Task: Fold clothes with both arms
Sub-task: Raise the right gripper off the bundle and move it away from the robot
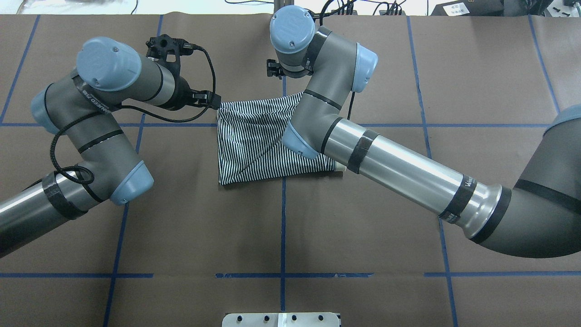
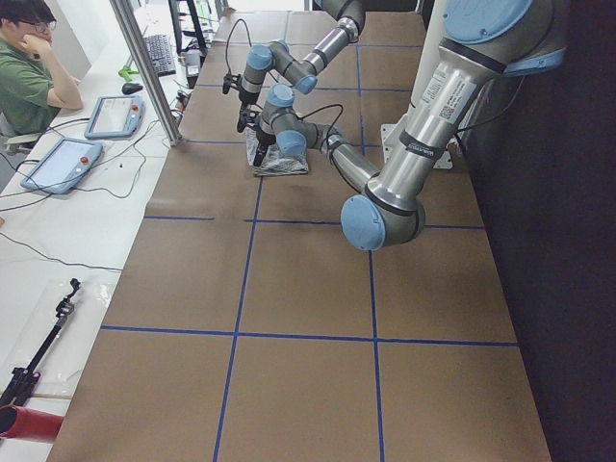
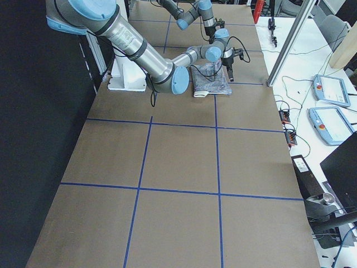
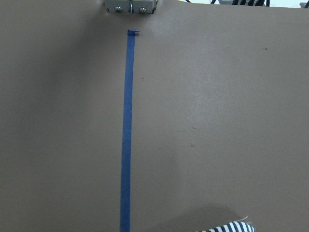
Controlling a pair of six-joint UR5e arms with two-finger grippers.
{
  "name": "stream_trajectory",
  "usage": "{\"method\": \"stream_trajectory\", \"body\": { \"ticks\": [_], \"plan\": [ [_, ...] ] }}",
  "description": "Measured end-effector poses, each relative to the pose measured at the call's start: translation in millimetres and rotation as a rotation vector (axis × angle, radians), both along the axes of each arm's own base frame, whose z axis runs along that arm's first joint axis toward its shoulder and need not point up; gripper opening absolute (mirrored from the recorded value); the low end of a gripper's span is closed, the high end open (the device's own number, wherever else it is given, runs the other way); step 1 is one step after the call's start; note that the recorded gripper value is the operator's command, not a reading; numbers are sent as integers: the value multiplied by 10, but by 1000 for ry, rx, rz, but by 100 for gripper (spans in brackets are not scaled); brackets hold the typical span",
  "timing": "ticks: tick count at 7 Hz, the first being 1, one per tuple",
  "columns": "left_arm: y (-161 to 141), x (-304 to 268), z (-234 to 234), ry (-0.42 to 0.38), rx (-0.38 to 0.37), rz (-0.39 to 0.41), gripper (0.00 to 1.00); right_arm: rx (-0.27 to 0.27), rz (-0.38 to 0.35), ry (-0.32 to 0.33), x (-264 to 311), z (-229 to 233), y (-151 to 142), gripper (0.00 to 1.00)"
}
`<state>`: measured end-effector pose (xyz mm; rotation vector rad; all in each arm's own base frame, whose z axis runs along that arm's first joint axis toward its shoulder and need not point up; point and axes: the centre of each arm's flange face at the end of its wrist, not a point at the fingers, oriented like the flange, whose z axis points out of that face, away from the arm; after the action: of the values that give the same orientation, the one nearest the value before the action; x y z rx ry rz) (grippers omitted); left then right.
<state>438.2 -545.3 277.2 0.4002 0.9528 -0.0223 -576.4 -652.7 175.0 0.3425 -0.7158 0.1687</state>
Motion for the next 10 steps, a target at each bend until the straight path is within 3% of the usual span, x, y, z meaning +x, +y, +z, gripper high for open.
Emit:
{"method": "stream_trajectory", "body": {
  "ticks": [2, 4, 7, 10],
  "plan": [
    [81, 516, -29, -13, -59, -21, 100, -33, -12, -54, 201, -104, -95, 100],
    [106, 846, 22, -45, -78, -47, 100, -37, -13, -60, 245, -76, -103, 100],
    [-76, 1121, 78, -93, -93, -60, 100, -31, -13, -67, 294, -42, -65, 100],
    [-364, 1001, 278, -160, -51, -89, 100, -33, -13, -65, 300, 0, -61, 100]
  ]
}}
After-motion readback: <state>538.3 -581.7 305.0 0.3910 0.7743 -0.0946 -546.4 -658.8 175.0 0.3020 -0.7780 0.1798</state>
